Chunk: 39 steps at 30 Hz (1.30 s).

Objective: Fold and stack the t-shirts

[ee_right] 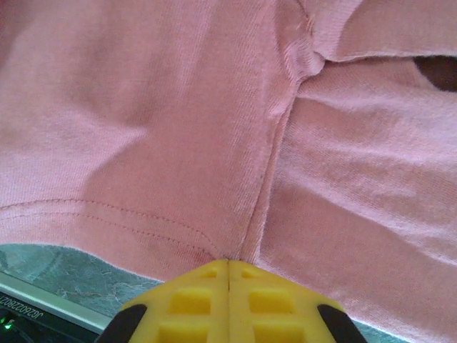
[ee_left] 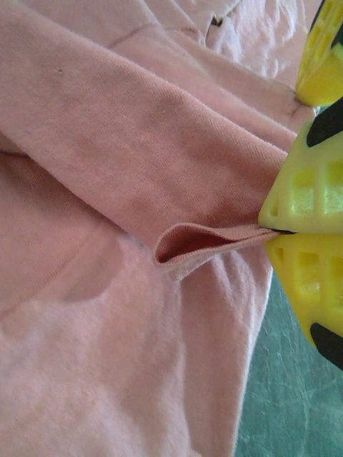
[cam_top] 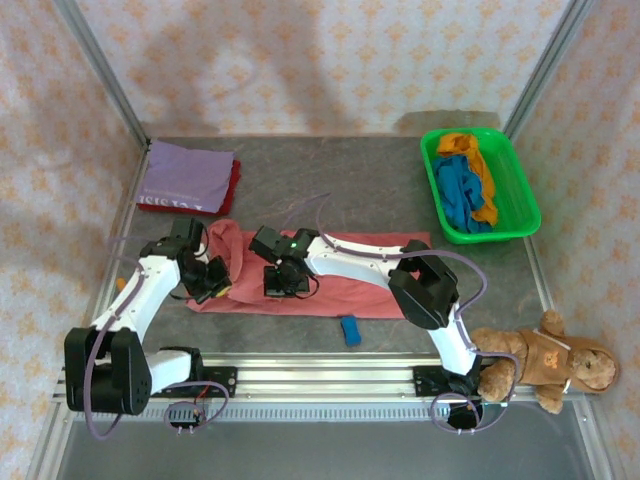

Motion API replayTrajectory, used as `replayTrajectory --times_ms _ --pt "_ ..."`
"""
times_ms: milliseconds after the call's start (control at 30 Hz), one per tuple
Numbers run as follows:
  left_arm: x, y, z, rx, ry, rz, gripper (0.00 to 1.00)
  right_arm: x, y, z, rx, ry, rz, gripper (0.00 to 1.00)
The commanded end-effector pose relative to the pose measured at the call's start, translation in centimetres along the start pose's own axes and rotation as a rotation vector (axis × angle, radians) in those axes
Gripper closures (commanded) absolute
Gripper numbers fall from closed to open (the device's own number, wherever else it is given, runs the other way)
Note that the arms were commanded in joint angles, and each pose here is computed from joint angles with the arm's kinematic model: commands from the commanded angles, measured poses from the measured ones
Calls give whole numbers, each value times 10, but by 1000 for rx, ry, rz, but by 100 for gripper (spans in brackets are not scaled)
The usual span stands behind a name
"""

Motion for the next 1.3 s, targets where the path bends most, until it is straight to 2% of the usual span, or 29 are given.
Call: replayTrajectory --times_ms 0,67,233,267,333,567,667,833,1067,1267 --pt "16 -13 2 17 58 -48 100 -3 -1 -13 -6 1 5 100" --pt "19 -17 5 26 62 -57 96 -6 -3 -12 1 -7 2 100" --pt "21 -22 7 30 55 -66 94 -11 -6 -8 24 -36 -11 100" --pt "20 -22 6 30 51 -64 93 -12 -5 -7 26 -42 -12 100" --pt "18 -23 6 31 48 -62 81 -14 -6 -6 27 -52 -17 100" --pt "21 -22 -11 4 93 -29 72 -21 0 -11 -3 -68 -17 100" --pt "17 -7 -26 -33 124 14 68 -24 0 -8 9 -73 -15 100" --pt "-12 37 -36 -65 126 127 62 -24 0 -1 22 -51 1 100" --pt "-46 104 -17 -87 108 243 60 -25 1 3 26 -52 6 100" --pt "-62 139 1 -65 117 303 61 -26 1 6 35 -53 10 100"
Point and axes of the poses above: each hand's point on the last joint's axis, 136 mm out from that joint toward the fingers, its own z axis out along the fingers, its own x axis along the line the jaws close on, y = z × x, the point moved 1 cm from there along -z, back along the fingers, and after that the axes turned 6 degrees about z, right-handed, at the moved point
